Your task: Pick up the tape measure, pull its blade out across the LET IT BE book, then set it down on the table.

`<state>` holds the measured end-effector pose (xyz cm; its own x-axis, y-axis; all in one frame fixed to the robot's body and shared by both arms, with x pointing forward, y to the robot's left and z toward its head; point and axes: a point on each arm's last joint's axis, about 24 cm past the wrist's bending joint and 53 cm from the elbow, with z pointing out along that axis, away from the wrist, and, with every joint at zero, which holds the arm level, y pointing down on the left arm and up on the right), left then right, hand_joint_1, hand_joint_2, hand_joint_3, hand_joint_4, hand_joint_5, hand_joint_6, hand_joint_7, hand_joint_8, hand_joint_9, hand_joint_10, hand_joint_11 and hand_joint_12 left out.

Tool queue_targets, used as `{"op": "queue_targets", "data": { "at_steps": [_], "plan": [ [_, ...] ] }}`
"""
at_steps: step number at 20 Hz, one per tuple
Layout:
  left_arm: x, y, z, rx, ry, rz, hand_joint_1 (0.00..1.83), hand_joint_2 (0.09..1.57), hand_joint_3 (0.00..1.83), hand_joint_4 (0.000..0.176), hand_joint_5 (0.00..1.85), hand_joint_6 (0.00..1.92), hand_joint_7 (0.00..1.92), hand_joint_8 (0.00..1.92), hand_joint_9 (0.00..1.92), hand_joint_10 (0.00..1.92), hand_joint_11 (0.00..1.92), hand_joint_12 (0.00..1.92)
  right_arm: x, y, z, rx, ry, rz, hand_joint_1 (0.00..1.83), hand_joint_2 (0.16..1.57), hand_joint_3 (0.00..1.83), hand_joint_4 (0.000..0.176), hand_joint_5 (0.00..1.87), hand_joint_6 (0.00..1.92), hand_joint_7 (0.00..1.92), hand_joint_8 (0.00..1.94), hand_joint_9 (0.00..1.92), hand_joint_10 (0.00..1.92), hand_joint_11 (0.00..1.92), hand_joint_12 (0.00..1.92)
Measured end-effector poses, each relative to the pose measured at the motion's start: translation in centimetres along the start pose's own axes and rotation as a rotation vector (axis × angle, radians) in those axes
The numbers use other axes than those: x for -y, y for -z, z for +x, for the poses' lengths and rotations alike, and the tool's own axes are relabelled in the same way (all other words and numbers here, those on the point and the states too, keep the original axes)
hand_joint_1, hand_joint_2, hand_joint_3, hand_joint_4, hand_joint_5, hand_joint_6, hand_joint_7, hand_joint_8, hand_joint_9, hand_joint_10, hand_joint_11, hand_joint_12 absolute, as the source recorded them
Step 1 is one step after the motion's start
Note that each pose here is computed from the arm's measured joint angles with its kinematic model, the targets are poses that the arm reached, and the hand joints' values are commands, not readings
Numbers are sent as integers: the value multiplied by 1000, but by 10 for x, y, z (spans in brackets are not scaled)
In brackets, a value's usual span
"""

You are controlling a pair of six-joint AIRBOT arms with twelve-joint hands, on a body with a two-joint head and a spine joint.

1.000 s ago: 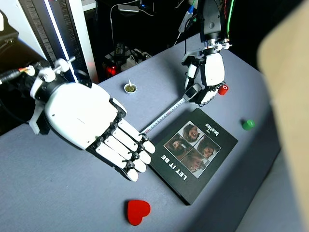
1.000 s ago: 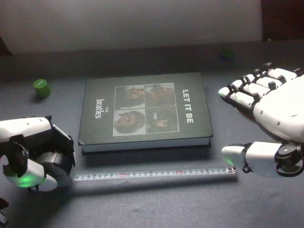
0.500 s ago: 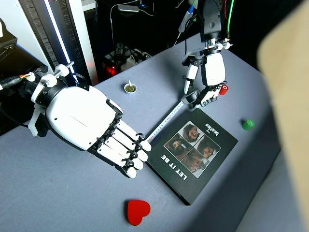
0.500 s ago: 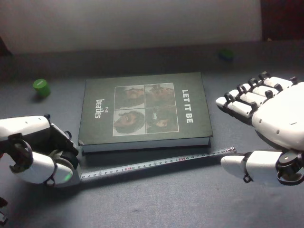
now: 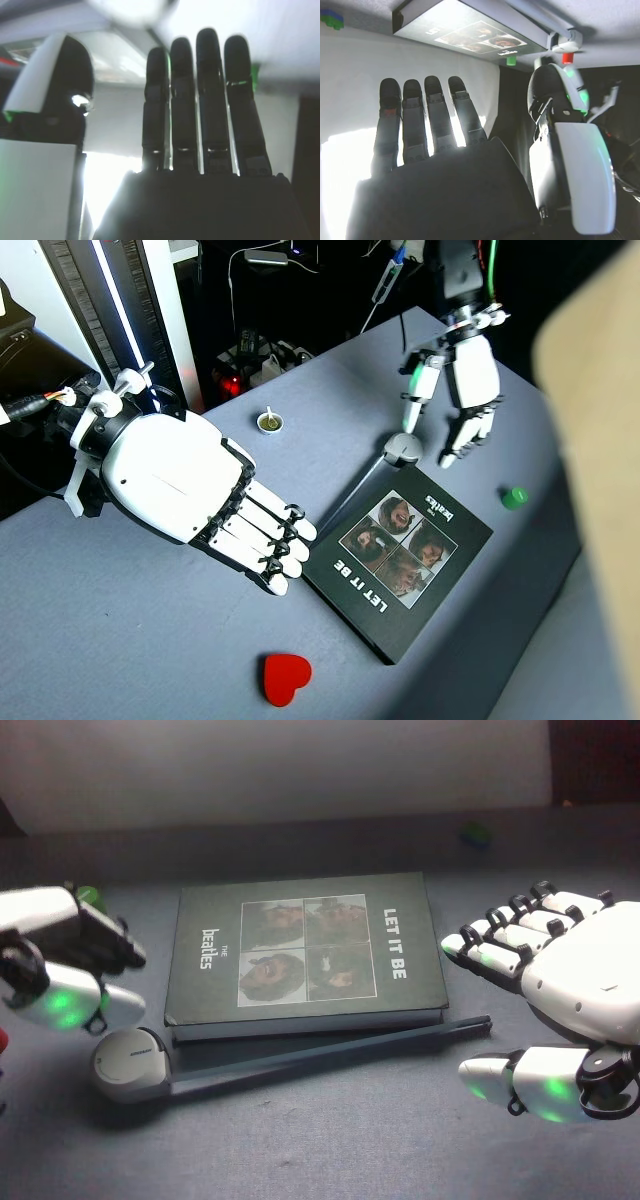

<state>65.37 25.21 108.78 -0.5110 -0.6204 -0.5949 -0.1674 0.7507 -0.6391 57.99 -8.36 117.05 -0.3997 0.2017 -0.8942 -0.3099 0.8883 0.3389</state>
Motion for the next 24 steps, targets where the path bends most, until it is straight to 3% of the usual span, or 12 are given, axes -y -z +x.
{"op": "queue_targets", "data": {
  "at_steps": [2,5,7,8,9,10,11,12,14,16,19,24],
  "plan": [
    [18,-1,-17,42,-35,45,749,1089,0,0,636,3,683,0,700,61,387,963,-2,0,2,-7,0,-10,7,1222,0,22,38,6,59,4,82,5,0,499],
    [64,3,-35,108,-164,139,749,1089,0,0,635,2,679,0,696,56,386,962,-6,0,4,-16,-1,-25,7,1223,1,22,38,5,59,3,83,5,0,497],
    [92,5,-34,120,-172,180,755,1089,0,0,640,6,728,15,762,84,413,1096,-11,1,2,-7,-13,-40,53,1229,0,15,227,6,322,3,301,16,13,875],
    [98,5,-28,107,-124,187,767,1088,0,0,740,14,792,62,758,376,496,1217,-12,1,1,-1,-9,-46,167,1215,0,0,394,31,541,48,546,100,198,1143],
    [107,8,-21,108,-111,180,789,1078,0,0,816,28,769,399,720,853,587,1343,-13,2,0,5,-8,-50,343,1190,0,0,577,48,730,133,623,526,355,1413],
    [111,11,-19,110,-128,172,814,1072,0,0,886,79,642,1015,689,1289,654,1493,-14,2,-1,7,-6,-50,496,1178,0,0,741,136,779,438,621,1068,502,1690],
    [114,14,-18,118,-149,157,851,1078,0,0,686,830,593,1596,770,1613,764,1712,-15,2,-1,8,-8,-54,593,1188,0,0,692,795,758,940,688,1457,729,1875],
    [118,17,-18,125,-198,123,873,1081,0,0,538,1429,631,1856,816,1859,852,1878,-16,3,-1,10,-8,-57,631,1201,1,0,606,1313,711,1303,728,1716,865,1912],
    [118,25,-15,133,-269,51,921,1102,3,0,609,1888,809,1918,983,1919,995,1919,-14,2,-3,20,-18,-48,767,1207,0,0,517,1880,637,1893,915,1913,1206,1921],
    [112,30,0,118,-249,-9,966,1109,1,0,860,1920,944,1921,1074,1921,1134,1921,-15,2,-7,37,-15,-49,872,1212,0,0,634,1919,802,1939,1130,1921,1466,1921],
    [106,43,48,74,-59,-46,1029,1118,0,0,1206,1921,1274,1921,1378,1921,1415,1921,-18,2,-12,58,-43,-55,906,1265,9,0,1013,1921,1367,1941,1658,1921,1844,1921],
    [123,66,77,120,-27,-55,1055,1168,9,6,1245,1921,1398,1921,1509,1921,1605,1921,-19,3,-19,89,-55,-62,869,1337,4,0,1162,1921,1507,1941,1708,1921,1899,1921]
  ]
}}
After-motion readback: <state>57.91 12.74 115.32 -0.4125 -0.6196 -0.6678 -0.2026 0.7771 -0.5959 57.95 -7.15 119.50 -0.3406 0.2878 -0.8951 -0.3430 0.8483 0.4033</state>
